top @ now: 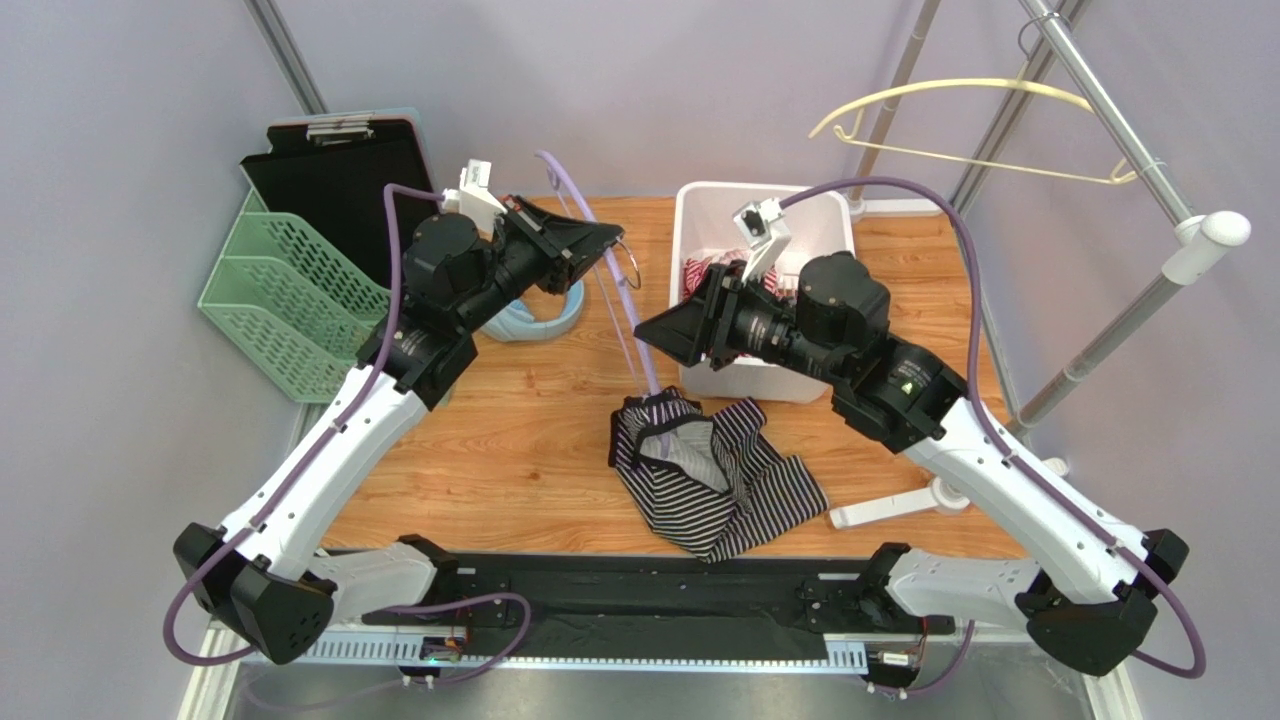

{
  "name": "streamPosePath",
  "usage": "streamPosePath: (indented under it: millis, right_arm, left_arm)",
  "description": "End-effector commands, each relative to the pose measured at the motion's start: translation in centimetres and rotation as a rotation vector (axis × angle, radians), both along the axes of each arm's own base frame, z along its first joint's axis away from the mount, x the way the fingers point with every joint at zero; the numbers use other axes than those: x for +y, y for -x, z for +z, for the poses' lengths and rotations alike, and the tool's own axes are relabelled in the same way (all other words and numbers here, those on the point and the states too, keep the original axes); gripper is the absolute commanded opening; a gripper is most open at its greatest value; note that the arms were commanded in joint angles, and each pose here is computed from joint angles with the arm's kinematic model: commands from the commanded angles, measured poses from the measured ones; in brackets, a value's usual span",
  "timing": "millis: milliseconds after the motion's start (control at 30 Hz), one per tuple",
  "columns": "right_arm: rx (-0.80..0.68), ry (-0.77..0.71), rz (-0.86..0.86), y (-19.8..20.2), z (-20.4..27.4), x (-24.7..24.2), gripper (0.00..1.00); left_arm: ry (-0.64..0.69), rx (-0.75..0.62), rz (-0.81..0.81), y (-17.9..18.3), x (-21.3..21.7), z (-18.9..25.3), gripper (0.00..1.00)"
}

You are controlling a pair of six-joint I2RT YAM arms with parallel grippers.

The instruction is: Remove the tank top from the hanger

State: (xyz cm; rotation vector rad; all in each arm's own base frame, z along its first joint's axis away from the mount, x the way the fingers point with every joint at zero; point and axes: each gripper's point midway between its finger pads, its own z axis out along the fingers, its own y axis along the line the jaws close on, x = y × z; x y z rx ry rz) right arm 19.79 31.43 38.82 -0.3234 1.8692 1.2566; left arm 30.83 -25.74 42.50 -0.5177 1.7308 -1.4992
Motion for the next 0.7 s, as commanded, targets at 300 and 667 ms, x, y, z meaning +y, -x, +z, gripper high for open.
streamPosePath:
  millis: [300,667]
  right_arm:
    - [-0.067,0.028,0.18,0.1,2.4,1.8,0.58]
    - [-0.145,0.135,0.171,-0.3,-1.1,0.7,0.64]
  left_arm:
    - [-0.042,-0.032,0.01,-1.0,0.9,-0.7,0.0]
    - [-0.026,-0.053,-0.086,-0.6,0.0,-0.8,0.0]
